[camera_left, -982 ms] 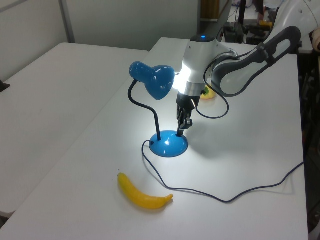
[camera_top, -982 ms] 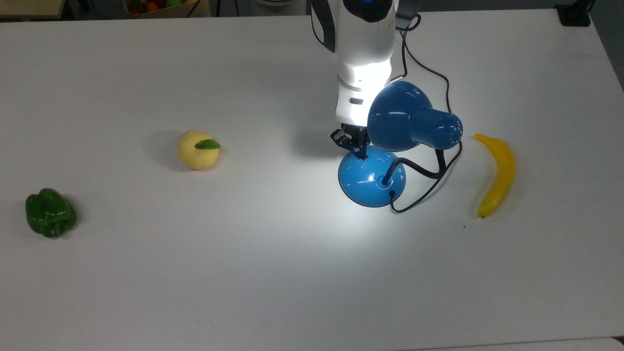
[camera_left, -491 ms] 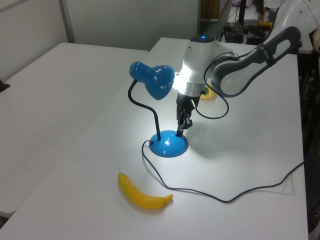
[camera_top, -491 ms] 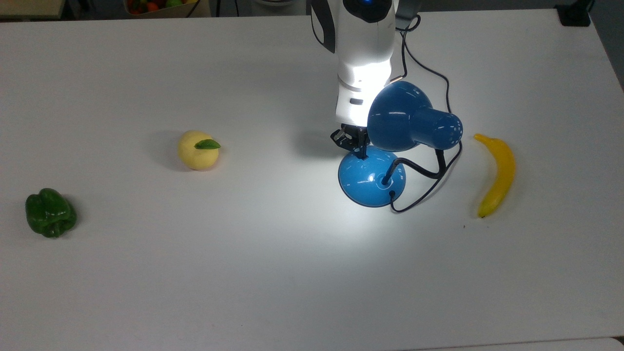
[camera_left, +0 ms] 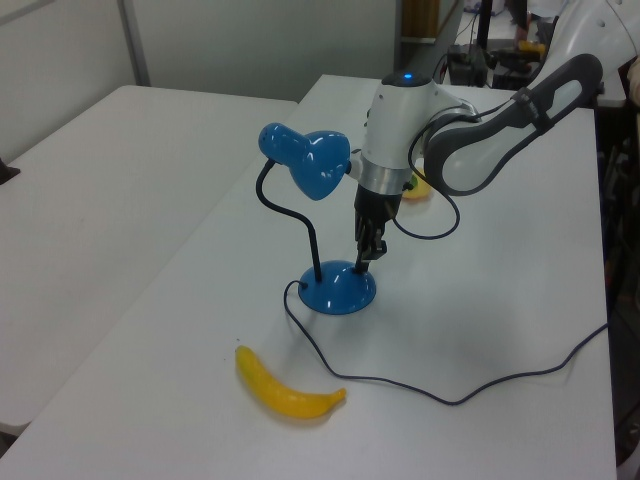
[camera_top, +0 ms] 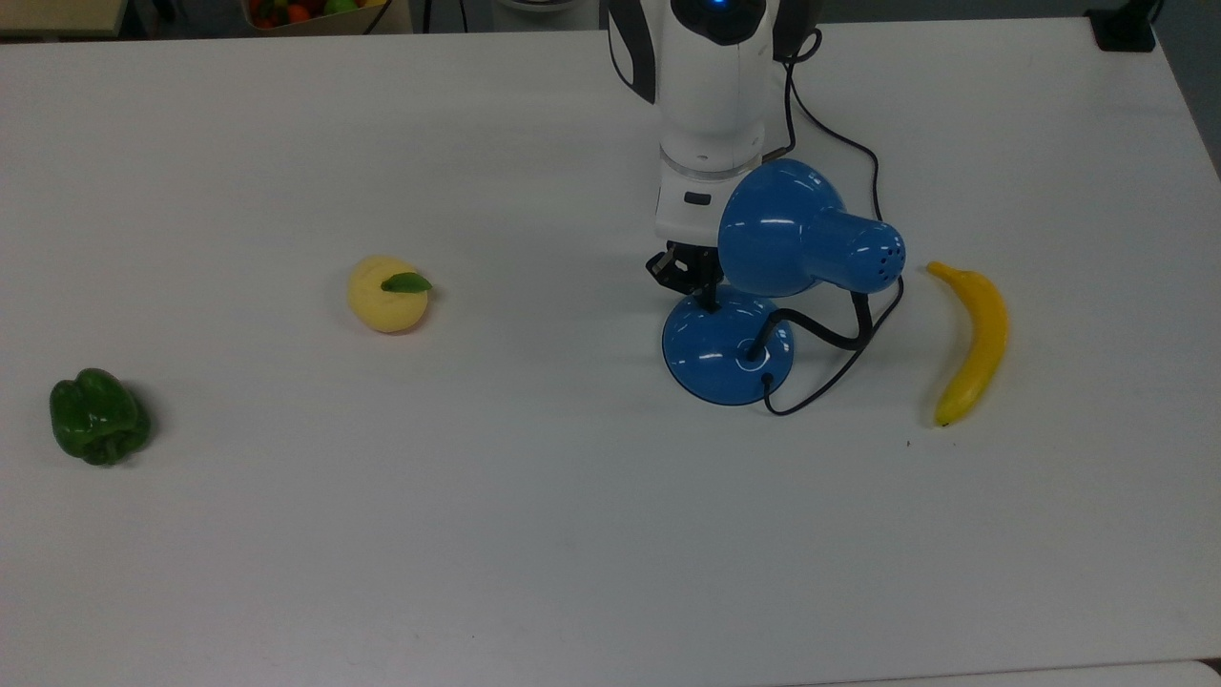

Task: Turn off lamp

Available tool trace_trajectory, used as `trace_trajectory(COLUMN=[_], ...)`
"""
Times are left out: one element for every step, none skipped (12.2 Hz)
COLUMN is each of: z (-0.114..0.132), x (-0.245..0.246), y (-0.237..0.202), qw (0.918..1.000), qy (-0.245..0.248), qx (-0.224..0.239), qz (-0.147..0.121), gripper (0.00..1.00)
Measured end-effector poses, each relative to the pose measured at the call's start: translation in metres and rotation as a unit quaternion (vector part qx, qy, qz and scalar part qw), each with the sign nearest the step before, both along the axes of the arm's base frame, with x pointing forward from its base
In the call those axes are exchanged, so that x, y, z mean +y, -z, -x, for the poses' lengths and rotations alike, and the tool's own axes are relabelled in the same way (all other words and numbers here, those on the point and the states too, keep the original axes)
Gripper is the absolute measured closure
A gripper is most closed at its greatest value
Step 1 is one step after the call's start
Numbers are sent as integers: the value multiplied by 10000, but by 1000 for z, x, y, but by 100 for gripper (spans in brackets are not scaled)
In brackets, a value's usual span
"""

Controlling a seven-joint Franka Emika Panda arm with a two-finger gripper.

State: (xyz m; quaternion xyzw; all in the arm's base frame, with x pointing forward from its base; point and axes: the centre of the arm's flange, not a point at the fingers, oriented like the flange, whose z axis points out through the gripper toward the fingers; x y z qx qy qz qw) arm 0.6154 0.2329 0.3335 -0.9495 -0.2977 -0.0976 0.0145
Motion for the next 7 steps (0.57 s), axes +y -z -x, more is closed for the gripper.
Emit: trace_trajectory(z=[3,4,9,15,18,21,25], x=[-1,-1,-3,-5,-7,-8,-11], y=[3,4,11,18,19,15,6], qw=[10000,9999,9994,9984,9973,9962,9951], qy=[-2,-4,-9,-13,-13,16,123], qx=[48,106,317,525,675,787,889], qz=[22,50,141,231,301,362,421], gripper=[99,99,99,99,99,99,99])
